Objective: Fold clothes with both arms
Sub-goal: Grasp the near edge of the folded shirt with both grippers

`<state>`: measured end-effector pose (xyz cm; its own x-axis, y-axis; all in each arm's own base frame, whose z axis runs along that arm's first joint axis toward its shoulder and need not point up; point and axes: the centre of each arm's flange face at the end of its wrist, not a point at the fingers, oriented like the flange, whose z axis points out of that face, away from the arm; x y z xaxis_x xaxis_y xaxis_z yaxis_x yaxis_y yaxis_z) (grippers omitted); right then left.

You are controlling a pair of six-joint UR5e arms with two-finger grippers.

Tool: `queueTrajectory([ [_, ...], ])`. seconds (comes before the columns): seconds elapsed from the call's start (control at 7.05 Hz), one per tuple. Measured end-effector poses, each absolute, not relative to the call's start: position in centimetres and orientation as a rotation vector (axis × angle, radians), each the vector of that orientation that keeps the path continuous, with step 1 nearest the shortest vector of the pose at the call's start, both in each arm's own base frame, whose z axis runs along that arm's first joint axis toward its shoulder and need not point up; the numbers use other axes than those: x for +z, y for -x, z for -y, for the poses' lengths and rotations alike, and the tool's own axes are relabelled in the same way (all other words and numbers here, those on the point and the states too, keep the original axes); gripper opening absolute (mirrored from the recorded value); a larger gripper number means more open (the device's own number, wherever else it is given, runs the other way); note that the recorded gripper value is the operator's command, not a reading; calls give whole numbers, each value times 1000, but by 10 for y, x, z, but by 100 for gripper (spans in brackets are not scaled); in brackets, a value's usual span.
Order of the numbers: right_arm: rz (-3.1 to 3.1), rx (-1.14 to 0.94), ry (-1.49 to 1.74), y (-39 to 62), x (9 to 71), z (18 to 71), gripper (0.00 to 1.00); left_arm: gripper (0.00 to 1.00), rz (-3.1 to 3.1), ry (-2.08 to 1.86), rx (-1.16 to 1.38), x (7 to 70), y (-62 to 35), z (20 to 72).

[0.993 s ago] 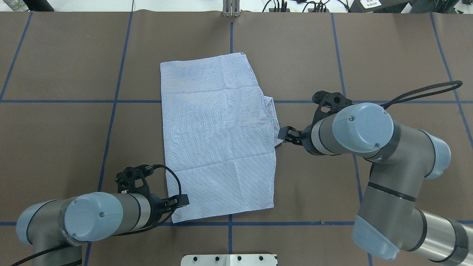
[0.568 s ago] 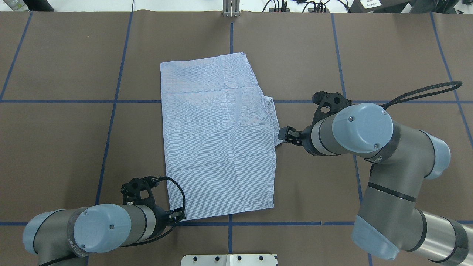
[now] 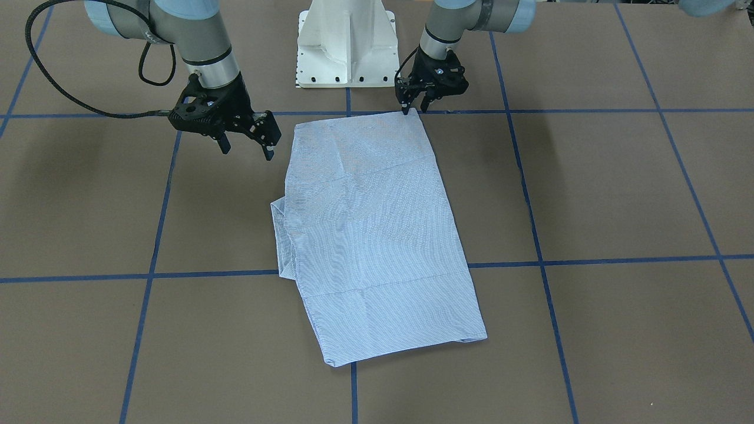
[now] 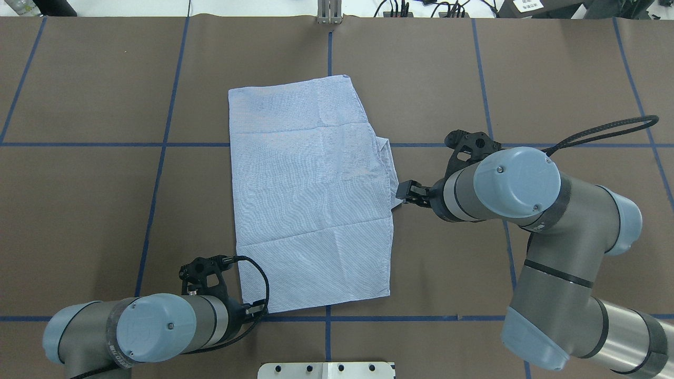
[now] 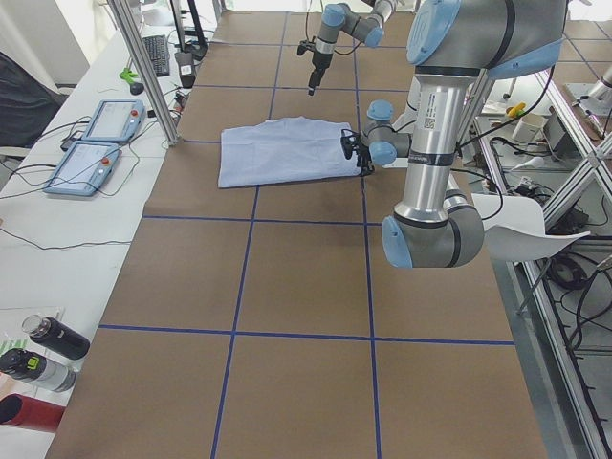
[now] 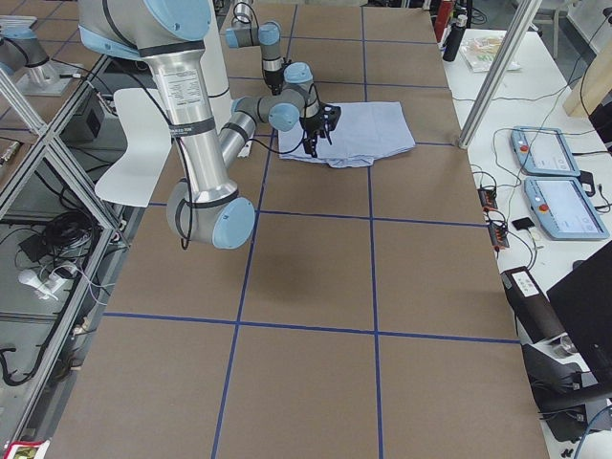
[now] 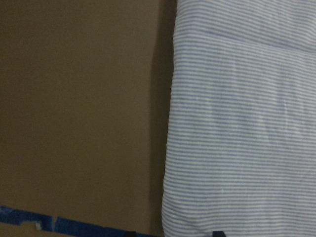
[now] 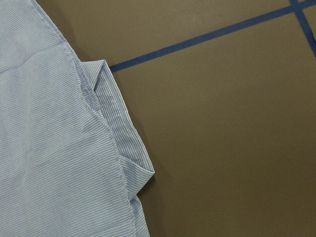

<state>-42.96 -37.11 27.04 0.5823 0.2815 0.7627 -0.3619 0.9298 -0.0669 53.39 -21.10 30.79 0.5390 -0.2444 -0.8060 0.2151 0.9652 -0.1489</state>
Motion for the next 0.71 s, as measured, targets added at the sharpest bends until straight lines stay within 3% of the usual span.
queueTrajectory([
  [0.14,872,376,-100,429,270,371,100,46,-964,33,-272,307,-535,211],
  [0.43,872,376,-100,429,271,371,100,34,-963,33,-271,307,-536,211],
  [0.71,872,376,-100,429,271,372,100,9,-963,33,-271,307,-536,211],
])
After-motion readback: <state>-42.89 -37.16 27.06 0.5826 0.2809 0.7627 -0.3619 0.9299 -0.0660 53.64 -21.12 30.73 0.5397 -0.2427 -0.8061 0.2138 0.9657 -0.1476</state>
